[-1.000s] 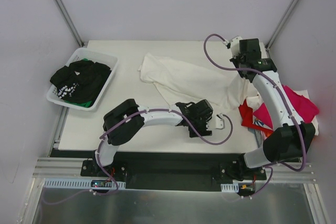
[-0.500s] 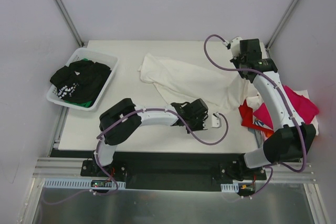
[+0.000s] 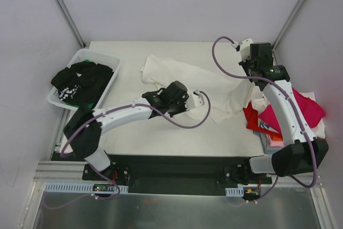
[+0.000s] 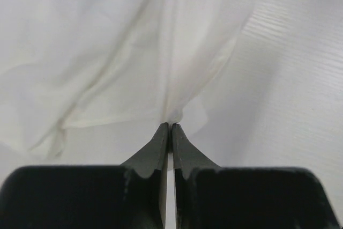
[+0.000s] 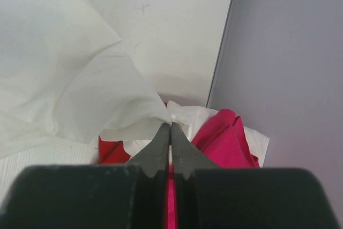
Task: Fold and stack the t-shirts
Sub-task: Flatten out the tshirt
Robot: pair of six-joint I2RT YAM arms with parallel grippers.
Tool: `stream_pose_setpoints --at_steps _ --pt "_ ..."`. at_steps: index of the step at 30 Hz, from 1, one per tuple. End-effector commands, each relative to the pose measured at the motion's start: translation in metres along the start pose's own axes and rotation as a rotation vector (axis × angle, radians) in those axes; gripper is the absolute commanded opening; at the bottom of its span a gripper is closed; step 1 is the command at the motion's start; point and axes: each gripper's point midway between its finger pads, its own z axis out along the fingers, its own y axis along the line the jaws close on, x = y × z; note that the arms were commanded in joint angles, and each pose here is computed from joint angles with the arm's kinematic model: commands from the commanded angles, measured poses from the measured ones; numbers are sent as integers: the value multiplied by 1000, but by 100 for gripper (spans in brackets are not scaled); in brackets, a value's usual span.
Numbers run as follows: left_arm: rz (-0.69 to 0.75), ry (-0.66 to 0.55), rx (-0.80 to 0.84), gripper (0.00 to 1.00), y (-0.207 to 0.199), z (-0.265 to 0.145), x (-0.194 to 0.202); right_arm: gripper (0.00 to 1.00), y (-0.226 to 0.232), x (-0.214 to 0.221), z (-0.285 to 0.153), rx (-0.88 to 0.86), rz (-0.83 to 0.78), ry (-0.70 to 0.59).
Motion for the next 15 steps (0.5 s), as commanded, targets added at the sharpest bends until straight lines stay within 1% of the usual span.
stream_pose_setpoints --at_steps 1,4,6,7,8,12,13,15 --pt "13 -217 -295 0 72 -95 -50 1 -7 -4 -24 13 68 -70" --pt "14 -278 -410 0 98 -133 -55 1 0 -4 -34 -30 90 -93" --pt "14 -290 -456 0 106 -145 -54 1 3 -4 -44 -46 102 -111" --pt "13 -312 -501 0 114 -160 -55 1 7 -4 -47 -58 93 -114" --pt "17 -312 -516 0 114 -161 -52 1 11 -1 -50 -68 87 -109" --pt "30 -364 -634 0 124 -192 -48 1 23 0 -74 -115 76 -184" --pt "42 -385 -668 0 125 -205 -46 1 20 -2 -91 -109 84 -236" --pt "34 -423 -765 0 138 -229 -46 1 17 -2 -107 -108 99 -282"
